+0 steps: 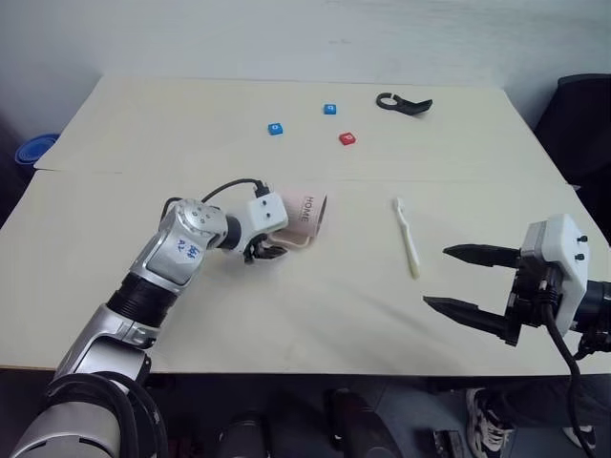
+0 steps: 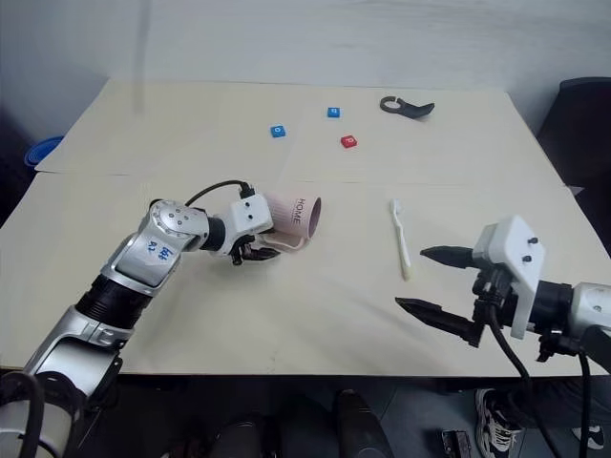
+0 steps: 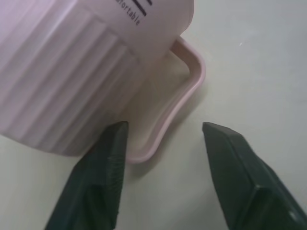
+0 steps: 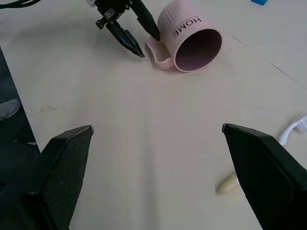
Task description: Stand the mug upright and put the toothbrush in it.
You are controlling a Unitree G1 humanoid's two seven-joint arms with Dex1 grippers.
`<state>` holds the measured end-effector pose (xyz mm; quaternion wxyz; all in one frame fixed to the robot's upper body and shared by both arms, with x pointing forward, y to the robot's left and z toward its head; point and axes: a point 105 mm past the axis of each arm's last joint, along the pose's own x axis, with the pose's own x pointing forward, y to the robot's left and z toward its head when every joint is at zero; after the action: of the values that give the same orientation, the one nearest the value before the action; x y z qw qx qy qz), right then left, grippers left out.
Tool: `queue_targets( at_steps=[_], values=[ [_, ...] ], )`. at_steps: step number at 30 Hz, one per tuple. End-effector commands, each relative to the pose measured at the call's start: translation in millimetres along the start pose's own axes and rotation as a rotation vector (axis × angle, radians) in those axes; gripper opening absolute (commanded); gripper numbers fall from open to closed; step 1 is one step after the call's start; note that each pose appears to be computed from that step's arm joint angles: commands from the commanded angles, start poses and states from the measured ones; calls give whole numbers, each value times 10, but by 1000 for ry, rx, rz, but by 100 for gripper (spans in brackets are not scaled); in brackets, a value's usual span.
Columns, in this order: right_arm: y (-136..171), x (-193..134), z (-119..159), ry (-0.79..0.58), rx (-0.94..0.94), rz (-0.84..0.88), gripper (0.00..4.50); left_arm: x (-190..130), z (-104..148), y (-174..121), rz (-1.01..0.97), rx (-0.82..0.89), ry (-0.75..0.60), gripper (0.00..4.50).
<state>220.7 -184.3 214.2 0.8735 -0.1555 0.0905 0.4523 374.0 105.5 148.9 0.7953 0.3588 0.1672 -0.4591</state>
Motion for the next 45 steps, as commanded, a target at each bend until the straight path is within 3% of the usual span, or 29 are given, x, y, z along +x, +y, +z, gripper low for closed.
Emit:
queue_targets(
  at_steps=[1, 6, 17, 20, 27, 35, 45],
  values=[
    [-7, 0, 91, -26, -35, 3, 450, -40, 116, 70, 25, 16, -34, 148],
    [2, -5, 96, -28, -36, 3, 450, -37, 150, 68, 17, -12, -55, 3],
    [-38, -55, 60, -9, -38, -50, 450, -71, 366, 194, 24, -81, -167, 3],
    [-33, -50, 59, -8, -40, -55, 450, -80, 357, 150, -7, 0, -161, 64],
    [20, -37, 46, -20, -18, -50, 450, -126, 352, 190, 15, 224, -97, 274],
    [25, -25, 59, -37, -9, -61, 450, -79, 185, 128, -90, 432, 29, 274],
    [40, -12, 71, -54, -7, -78, 450, 262, 162, 44, -167, 579, 69, 274]
  ],
)
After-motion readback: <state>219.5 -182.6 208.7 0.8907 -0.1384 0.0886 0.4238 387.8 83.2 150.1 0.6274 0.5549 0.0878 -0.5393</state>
